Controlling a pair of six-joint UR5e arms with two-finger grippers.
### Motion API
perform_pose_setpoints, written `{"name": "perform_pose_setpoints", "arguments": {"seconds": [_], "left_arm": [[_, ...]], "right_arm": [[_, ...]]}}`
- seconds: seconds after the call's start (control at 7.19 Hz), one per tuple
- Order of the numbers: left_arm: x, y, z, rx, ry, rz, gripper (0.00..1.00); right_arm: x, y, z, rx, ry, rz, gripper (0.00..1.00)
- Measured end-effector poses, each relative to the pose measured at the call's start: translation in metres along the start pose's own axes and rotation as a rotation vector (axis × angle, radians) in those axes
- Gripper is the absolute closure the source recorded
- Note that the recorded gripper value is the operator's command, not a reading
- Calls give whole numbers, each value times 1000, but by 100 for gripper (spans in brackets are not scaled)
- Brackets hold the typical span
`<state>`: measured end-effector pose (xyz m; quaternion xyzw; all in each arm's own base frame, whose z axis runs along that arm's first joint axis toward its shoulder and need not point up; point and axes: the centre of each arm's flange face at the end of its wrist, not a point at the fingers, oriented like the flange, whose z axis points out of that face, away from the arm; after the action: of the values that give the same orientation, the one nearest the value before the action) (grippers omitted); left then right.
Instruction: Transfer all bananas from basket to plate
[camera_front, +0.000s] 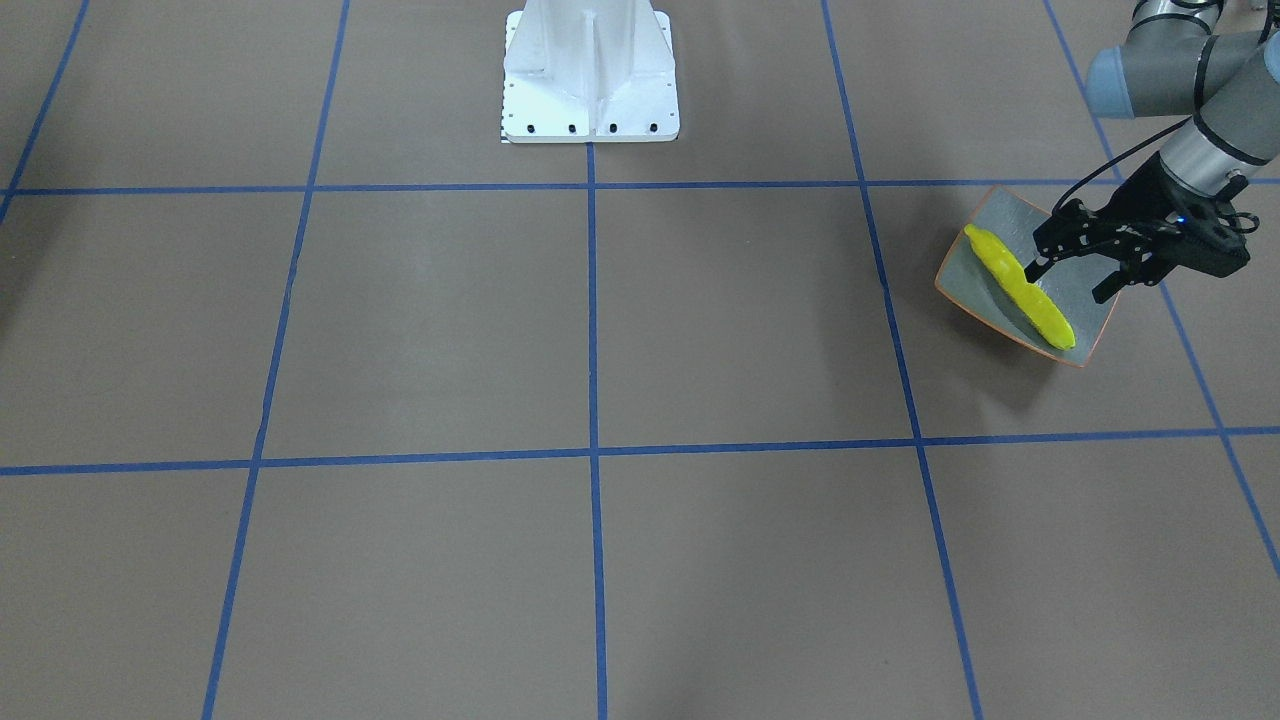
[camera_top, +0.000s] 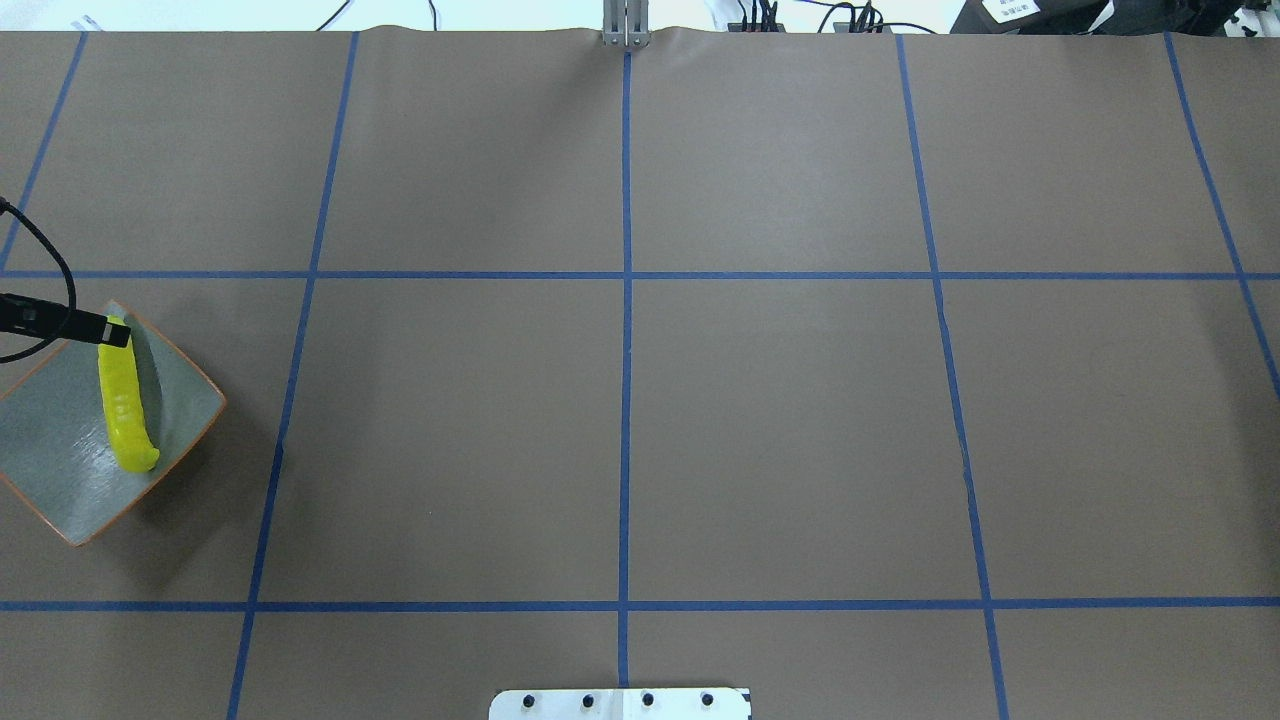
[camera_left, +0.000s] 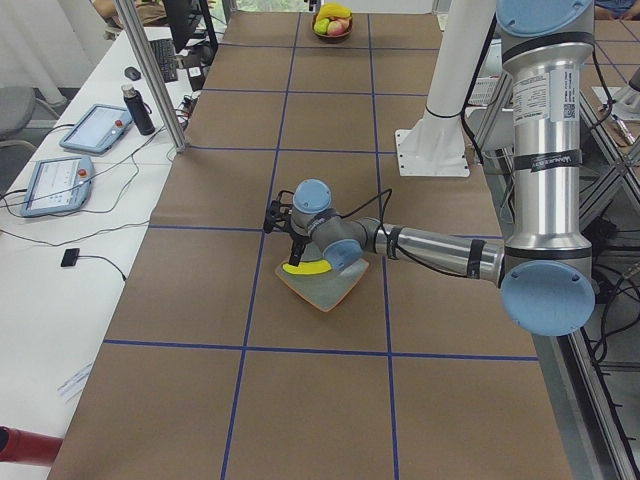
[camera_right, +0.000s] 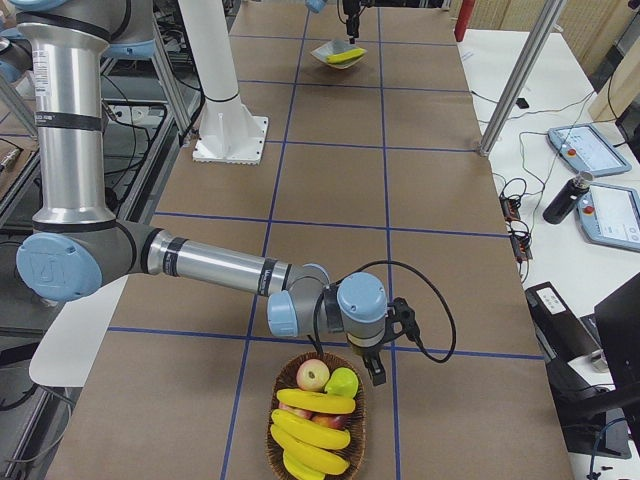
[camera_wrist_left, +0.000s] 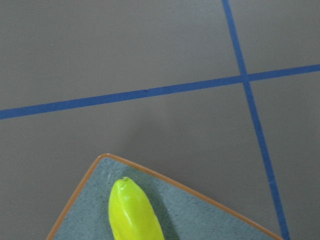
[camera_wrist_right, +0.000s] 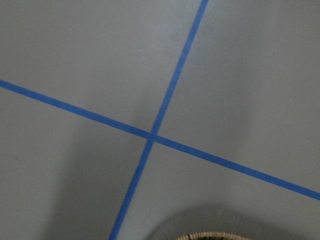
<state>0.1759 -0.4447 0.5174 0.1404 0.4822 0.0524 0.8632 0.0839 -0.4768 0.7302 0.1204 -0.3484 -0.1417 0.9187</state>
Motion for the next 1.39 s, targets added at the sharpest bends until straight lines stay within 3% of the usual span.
{"name": "perform_pose_setpoints", "arguments": {"seconds": [0.56,0.83,1.39], "left_arm": [[6,0,-9,14,9,10,0],[6,0,-9,17,9,11,0],[7,0,-13,24,11,12,0]], "right_arm": [[25,57,34,-90,20,42,3],[31,67,37,-117,66,54,23],[30,67,38,-122,69,61,20]]}}
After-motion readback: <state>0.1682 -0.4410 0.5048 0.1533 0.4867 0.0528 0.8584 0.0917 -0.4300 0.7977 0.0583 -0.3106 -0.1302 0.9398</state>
